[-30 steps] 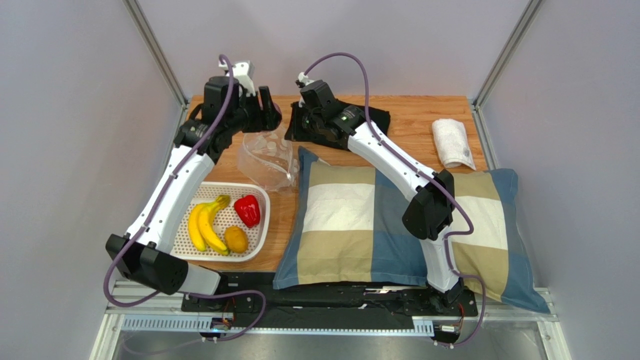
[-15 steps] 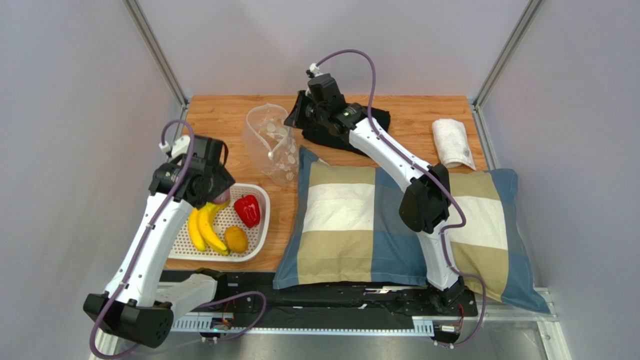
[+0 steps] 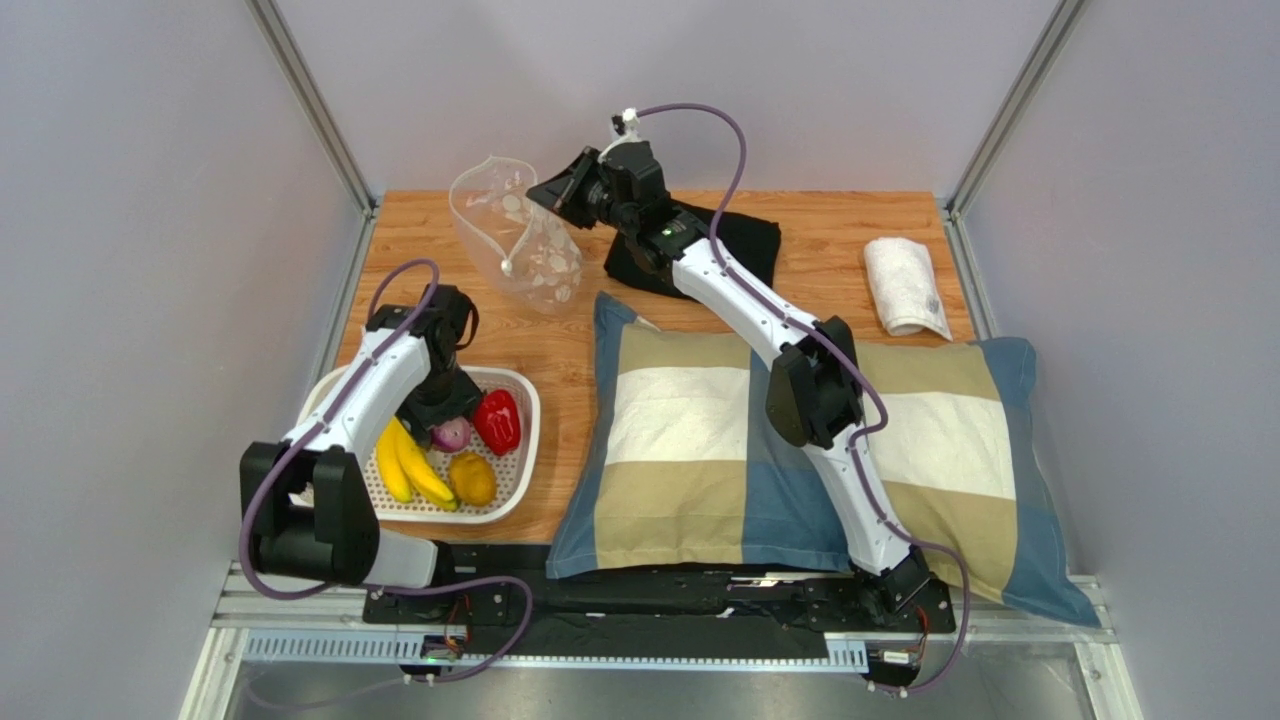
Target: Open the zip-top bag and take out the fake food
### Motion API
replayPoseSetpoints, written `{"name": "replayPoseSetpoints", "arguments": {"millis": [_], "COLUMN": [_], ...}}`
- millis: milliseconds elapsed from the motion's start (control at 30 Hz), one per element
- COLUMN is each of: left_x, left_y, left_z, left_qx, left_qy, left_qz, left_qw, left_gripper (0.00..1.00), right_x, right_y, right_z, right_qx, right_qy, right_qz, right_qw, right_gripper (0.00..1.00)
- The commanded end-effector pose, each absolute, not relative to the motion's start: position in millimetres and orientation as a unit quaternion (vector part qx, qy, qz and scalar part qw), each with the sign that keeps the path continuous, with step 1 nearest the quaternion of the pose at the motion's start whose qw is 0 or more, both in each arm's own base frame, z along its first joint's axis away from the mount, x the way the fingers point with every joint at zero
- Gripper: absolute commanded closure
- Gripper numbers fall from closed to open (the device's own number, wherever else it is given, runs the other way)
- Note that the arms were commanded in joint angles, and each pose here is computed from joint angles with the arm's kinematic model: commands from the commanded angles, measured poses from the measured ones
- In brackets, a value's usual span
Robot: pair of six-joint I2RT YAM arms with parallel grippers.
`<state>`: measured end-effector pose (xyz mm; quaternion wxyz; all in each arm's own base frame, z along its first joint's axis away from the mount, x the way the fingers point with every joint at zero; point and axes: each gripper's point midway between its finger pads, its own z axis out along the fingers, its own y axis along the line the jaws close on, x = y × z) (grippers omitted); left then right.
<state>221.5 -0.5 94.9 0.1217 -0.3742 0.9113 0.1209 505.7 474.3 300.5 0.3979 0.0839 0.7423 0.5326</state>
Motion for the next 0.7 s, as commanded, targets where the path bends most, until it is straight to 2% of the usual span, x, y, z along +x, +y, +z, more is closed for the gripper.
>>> {"name": "replayPoseSetpoints", "arguments": {"millis": [0,33,67,167,200,267,400,533,567,600,633,667], "left_x": [217,217,218,217,218,222,239,260,272,274,277,283], "left_y": [-1,1,3,10,12,12,-7,-46,-58,-78,-90,-106], "left_z": [100,103,109,131,137,154,186,222,237,245,255,267], "left_qx": [-0.383,-0.380,-0.381,-0.373,-0.362,-0.355,-0.287,-0.212,-0.196,-0.171,-0.158,-0.141], "left_qy": [0.909,0.909,0.907,0.905,0.908,0.909,0.929,0.932,0.923,0.922,0.915,0.906], "left_qz": [0.121,0.124,0.123,0.132,0.134,0.127,0.073,-0.027,-0.065,-0.116,-0.145,-0.179], "left_qw": [0.112,0.121,0.133,0.155,0.162,0.176,0.222,0.291,0.325,0.328,0.342,0.357], "left_gripper": [0.34,0.01,0.01,0.01,0.01,0.01,0.01,0.01,0.01,0.01,0.01,0.01], "right_x": [521,521,524,526,526,525,511,497,495,491,477,478], "right_y": [483,484,485,490,494,501,514,507,498,490,473,457], "right_z": [344,346,347,352,350,346,346,362,369,355,387,376], "right_qx": [0.115,0.114,0.116,0.109,0.106,0.103,0.080,0.066,0.063,0.064,0.058,0.048], "right_qy": [0.668,0.664,0.660,0.649,0.647,0.646,0.650,0.672,0.680,0.714,0.714,0.736], "right_qz": [0.603,0.604,0.601,0.601,0.602,0.608,0.615,0.596,0.585,0.554,0.547,0.508], "right_qw": [0.421,0.427,0.435,0.453,0.455,0.449,0.439,0.434,0.437,0.423,0.434,0.445], "right_gripper": [1.00,1.00,1.00,0.86,0.75,0.66,0.27,0.06,0.02,0.00,0.00,0.00]}}
